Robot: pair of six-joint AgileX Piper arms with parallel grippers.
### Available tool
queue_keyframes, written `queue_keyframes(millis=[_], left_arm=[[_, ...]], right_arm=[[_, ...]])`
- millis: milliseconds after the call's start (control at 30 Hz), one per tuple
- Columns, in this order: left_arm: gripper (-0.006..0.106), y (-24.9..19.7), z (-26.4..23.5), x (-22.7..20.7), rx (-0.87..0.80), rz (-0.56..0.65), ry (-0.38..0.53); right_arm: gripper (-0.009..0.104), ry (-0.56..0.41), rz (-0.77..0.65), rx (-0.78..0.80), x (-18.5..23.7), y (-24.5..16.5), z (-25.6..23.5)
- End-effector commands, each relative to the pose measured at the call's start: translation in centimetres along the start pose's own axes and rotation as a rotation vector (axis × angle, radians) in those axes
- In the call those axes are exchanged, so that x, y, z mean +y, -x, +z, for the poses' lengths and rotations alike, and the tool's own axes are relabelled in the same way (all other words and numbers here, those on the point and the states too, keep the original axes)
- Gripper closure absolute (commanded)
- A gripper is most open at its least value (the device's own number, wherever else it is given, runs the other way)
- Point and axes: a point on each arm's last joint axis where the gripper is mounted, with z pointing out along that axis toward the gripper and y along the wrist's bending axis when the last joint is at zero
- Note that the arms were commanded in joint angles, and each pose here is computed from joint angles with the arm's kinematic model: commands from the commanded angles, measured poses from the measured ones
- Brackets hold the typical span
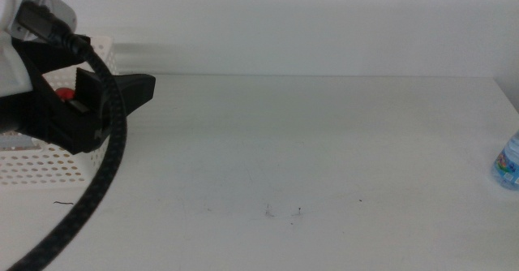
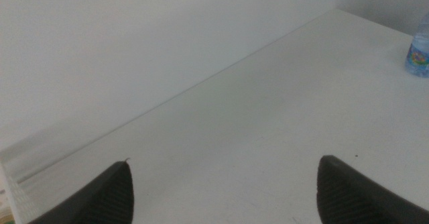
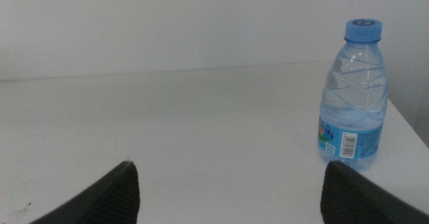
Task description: Use arms to grab the bottles and put them into the dustbin to the left of the table.
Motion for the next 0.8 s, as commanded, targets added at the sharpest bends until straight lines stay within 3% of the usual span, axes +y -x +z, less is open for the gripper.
queue_keyframes(millis=[0,333,767], left_arm=[[0.007,0.0,-0.1,0.0,-0.01,-0.004,0.002],[0.007,0.7,0.3,-1.8,-0.059,0.076,-0.066],[0.007,0.5,0.3,-1.7,-0.044,0.13,-0.048]], right_arm=[[0.008,-0.002,-0.013,-0.009,0.0,0.0,0.0],[0.008,-0.002,-0.013,-0.009,0.0,0.0,0.0],[0.008,-0.007,-0.034,-0.036,-0.1,0.2,0.0]])
